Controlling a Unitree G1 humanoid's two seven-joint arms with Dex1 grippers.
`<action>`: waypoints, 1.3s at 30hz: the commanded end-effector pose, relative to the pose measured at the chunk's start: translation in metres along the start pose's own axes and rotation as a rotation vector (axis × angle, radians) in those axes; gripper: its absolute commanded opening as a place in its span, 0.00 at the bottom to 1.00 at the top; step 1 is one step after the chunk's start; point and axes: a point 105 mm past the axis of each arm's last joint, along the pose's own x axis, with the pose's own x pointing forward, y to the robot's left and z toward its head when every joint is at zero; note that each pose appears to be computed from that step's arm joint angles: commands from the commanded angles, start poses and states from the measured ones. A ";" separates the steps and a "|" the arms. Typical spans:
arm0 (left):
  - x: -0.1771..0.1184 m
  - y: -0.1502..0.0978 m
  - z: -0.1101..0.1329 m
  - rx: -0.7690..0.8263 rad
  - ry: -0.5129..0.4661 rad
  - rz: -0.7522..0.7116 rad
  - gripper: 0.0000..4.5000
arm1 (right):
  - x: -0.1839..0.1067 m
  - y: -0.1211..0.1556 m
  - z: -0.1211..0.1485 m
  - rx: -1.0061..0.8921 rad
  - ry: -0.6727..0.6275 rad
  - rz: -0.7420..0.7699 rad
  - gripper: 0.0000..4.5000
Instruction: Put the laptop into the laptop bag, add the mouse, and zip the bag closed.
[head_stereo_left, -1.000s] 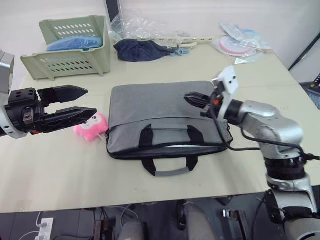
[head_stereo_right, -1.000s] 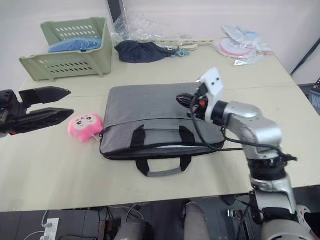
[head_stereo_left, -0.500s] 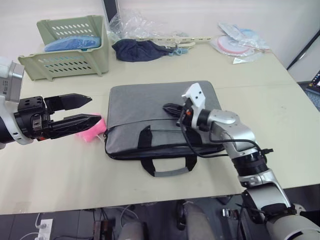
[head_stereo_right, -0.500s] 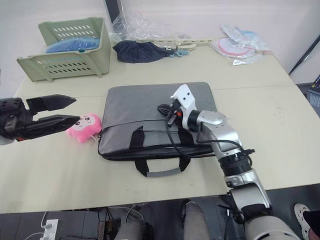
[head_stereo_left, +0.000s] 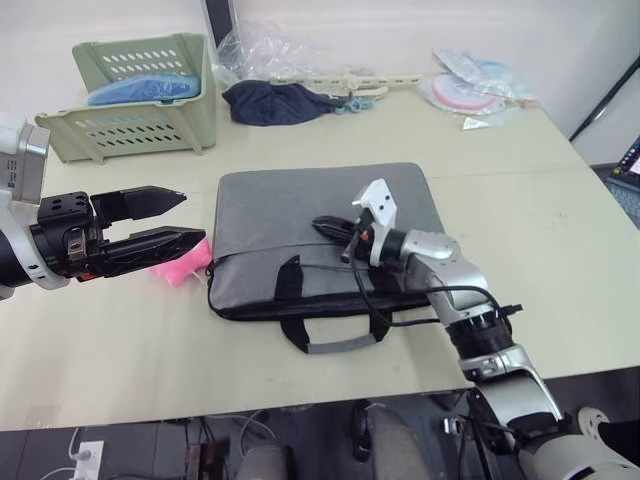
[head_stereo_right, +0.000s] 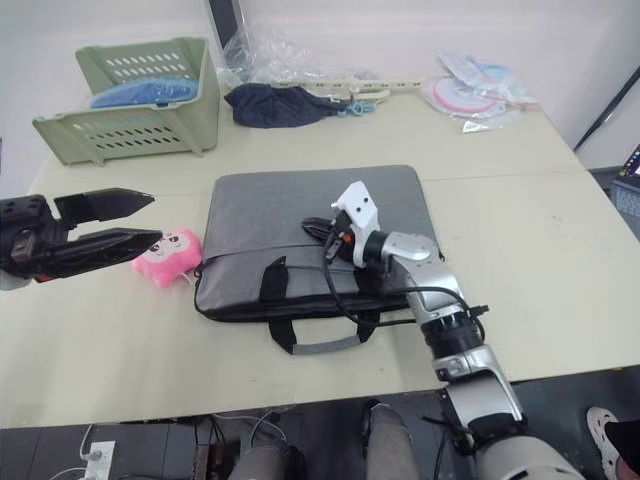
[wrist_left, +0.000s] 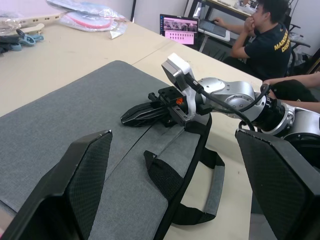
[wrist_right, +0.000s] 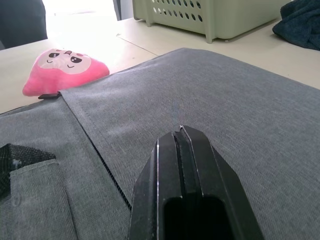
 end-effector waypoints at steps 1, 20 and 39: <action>-0.002 -0.004 0.008 0.039 -0.012 -0.001 0.95 | -0.005 0.013 -0.057 0.110 0.154 0.029 0.01; -0.064 0.102 -0.041 -0.092 -0.163 0.551 0.95 | 0.000 0.005 -0.047 0.130 0.150 0.036 0.01; -0.040 0.137 -0.136 -0.330 -0.176 0.553 0.95 | 0.000 0.006 -0.041 0.125 0.143 0.041 0.01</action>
